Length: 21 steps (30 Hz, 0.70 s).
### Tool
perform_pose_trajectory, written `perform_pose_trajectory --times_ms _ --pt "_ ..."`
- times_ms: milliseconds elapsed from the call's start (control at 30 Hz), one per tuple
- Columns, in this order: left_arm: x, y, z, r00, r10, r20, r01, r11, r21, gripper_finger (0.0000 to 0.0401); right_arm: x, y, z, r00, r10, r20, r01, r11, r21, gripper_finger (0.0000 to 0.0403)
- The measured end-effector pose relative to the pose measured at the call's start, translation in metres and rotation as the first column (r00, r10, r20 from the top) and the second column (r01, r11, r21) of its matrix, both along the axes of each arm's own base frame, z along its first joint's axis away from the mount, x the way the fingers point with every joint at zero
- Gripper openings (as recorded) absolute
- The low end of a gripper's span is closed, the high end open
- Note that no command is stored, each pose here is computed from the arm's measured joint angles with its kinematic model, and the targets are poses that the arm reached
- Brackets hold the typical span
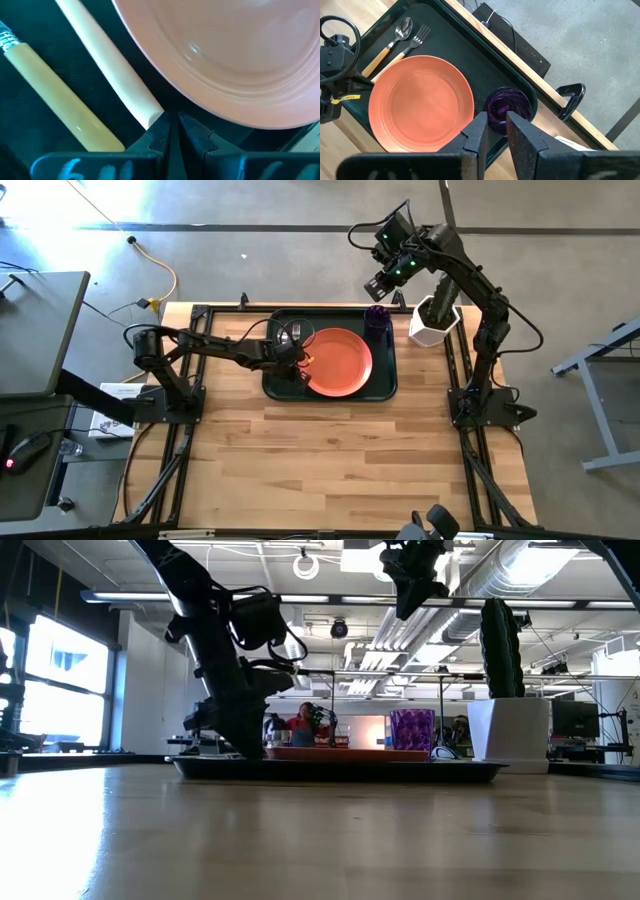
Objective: Pick and place plate/cup/fork/spoon on tray
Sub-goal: Adjust the light orange fork
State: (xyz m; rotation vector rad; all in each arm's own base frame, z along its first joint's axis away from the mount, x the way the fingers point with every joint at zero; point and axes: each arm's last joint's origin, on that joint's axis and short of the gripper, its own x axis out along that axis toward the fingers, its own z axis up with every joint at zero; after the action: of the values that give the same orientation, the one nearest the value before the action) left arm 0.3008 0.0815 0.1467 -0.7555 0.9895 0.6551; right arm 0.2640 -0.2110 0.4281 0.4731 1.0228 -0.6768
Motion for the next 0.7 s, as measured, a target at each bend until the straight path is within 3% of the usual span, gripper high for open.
perform_pose_trajectory --times_ms 700 --pt "-0.0036 0.0016 0.0025 0.999 -0.032 -0.024 0.033 0.999 0.020 0.0026 0.0001 0.0000 0.0000 1.000 0.000 0.000 0.000 1.000 0.000 0.0064"
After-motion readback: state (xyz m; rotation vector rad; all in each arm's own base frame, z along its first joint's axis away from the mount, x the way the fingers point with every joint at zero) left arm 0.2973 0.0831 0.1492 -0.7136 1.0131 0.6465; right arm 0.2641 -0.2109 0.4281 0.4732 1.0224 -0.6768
